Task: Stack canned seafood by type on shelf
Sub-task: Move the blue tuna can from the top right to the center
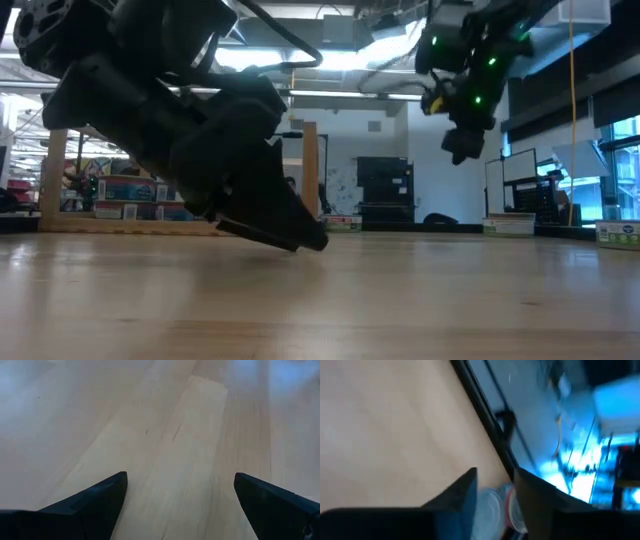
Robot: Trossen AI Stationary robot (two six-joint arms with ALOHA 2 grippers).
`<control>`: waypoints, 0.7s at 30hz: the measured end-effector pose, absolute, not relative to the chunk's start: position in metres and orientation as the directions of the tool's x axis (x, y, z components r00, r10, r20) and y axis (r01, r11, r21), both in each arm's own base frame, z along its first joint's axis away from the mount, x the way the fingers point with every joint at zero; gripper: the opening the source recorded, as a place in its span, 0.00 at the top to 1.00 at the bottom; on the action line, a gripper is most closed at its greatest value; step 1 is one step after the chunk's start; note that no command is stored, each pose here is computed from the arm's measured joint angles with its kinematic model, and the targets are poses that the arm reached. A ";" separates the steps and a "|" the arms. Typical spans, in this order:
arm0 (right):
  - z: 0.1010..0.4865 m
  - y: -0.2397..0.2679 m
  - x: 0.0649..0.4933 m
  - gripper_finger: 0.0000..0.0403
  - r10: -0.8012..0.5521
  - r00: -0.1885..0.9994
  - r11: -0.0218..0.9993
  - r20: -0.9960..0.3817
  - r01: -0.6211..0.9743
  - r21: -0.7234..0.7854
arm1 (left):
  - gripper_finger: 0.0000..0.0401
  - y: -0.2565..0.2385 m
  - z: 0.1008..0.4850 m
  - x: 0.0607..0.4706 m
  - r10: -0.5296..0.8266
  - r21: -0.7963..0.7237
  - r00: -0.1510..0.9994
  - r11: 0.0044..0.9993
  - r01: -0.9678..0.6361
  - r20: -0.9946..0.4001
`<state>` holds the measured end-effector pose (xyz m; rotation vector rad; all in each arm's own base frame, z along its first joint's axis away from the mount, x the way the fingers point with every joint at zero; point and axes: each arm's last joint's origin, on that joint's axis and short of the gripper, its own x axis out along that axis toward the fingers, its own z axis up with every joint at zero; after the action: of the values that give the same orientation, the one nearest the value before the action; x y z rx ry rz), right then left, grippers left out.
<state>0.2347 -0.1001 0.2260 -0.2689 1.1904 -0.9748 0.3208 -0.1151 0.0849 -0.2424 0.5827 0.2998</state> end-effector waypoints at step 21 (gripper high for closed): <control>0.204 -0.252 0.141 0.98 -0.494 -0.208 0.390 -0.844 0.814 -0.429 | 0.10 -0.115 0.086 0.321 0.203 -0.147 0.796 0.928 -0.342 -0.571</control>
<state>0.1411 -0.2519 0.2044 0.3268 1.3032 -1.2305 0.3212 -0.1148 0.0860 -0.2498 0.5816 0.2959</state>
